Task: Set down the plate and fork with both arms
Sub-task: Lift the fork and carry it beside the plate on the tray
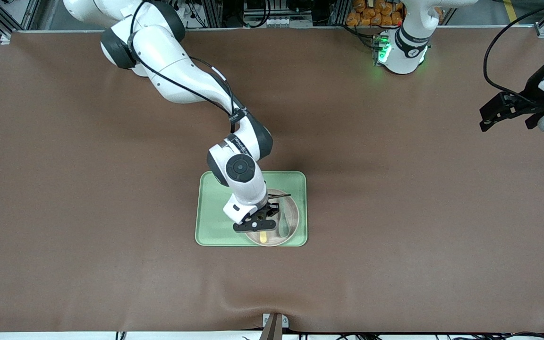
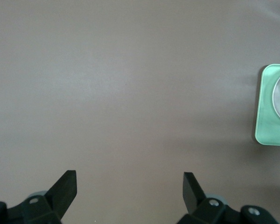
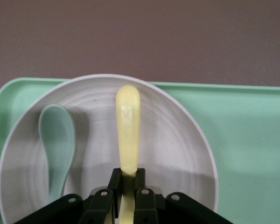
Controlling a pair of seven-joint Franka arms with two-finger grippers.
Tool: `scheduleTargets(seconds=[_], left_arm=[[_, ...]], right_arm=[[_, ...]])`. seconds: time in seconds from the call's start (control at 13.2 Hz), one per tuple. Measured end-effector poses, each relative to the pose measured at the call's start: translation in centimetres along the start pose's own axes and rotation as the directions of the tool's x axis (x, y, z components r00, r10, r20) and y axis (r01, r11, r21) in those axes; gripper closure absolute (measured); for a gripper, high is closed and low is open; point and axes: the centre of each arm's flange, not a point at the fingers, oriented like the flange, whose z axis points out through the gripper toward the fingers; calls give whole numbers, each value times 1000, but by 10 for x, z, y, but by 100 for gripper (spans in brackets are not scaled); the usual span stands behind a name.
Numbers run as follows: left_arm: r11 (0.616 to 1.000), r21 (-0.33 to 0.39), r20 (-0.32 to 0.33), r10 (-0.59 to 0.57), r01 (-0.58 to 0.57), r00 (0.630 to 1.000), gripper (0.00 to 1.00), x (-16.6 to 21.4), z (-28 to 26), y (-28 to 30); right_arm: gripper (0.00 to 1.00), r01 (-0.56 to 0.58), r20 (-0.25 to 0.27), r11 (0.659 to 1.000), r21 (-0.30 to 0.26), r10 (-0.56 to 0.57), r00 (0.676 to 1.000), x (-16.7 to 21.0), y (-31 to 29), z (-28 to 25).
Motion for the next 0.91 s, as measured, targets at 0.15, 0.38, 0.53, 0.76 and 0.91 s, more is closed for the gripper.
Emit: scheduleTargets(seconds=[0.15,0.38,0.53,0.76,0.91], left_arm=[[1000,0,1,-4,4,1000,0,-6,-3,-2],[1000,0,1,-13,13,1000,0,-7,-3,-7],[1000,-1,-3,-13,13,1000,0,-7,-4,-7],[1000,-1,-4,-13,13,1000,0,-7,-4,-7],[1000,-1,-4,-15,15,1000,0,-7,-4,-8]], right_arm=[[85,-43,5,999,13,43,999,16,15,-18],[85,-102,44,994,36,100,994,44,56,-48],[85,-107,86,993,40,103,991,54,84,-59],[85,-87,79,995,47,83,993,47,117,-50],[85,-71,59,996,62,67,996,24,132,-30]])
